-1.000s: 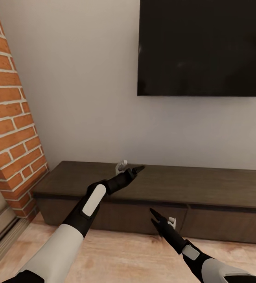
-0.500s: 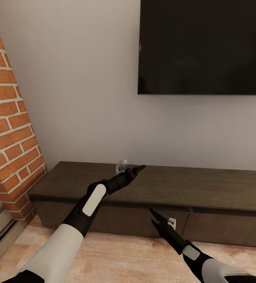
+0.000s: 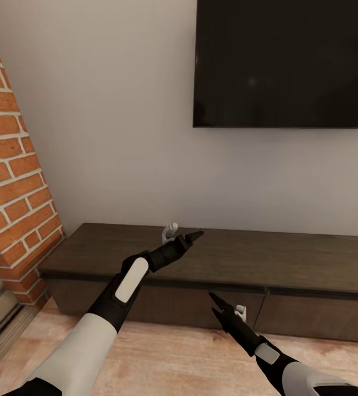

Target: Place each of the two pumpkins and all three candles from the living room inside a cabinet in the living room (use any cabinet), then make sure every cabinet is closed, and position the cauldron so it is next to a table in the living room.

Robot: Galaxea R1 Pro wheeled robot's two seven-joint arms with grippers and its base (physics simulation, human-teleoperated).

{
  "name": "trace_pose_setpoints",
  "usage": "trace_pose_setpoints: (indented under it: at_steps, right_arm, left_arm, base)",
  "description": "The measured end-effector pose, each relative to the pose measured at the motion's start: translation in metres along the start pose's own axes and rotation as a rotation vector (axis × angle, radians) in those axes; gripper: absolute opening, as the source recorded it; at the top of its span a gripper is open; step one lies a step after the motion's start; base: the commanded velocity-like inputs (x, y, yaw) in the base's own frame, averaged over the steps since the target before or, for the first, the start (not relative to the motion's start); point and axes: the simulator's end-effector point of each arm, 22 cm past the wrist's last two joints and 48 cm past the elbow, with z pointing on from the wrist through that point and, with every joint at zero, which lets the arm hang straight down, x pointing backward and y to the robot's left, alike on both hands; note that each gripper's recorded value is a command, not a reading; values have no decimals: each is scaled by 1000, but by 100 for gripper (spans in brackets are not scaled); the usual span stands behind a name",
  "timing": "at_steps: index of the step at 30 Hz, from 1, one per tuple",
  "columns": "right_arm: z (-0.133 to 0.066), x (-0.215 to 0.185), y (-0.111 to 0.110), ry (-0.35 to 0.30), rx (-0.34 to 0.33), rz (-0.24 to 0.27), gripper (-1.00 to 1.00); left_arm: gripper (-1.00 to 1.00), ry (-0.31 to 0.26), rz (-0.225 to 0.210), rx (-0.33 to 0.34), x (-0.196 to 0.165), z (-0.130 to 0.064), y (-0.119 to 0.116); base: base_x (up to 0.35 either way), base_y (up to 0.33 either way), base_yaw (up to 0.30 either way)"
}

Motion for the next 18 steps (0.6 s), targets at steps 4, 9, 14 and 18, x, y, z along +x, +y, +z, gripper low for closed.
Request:
trace_pose_setpoints:
  at_steps: [4,9,14,18]
  right_arm:
    - [0,2,-9,3,13,6,100]
    - [-1,2,-9,1,13,5,100]
    - [0,3,-9,2,13,4,100]
    - [0,3,-9,2,12,3,100]
  left_arm:
    - [100,5,-13,-8,3,2,10]
    - [100,5,-13,-8,3,2,10]
    - [100,6,-12,-9,3,1,10]
    - [100,5,-11,-10,3,1,11]
  base:
    - [0,0,0]
    - [0,0,0]
    - [2,0,0]
    - [174,0,0]
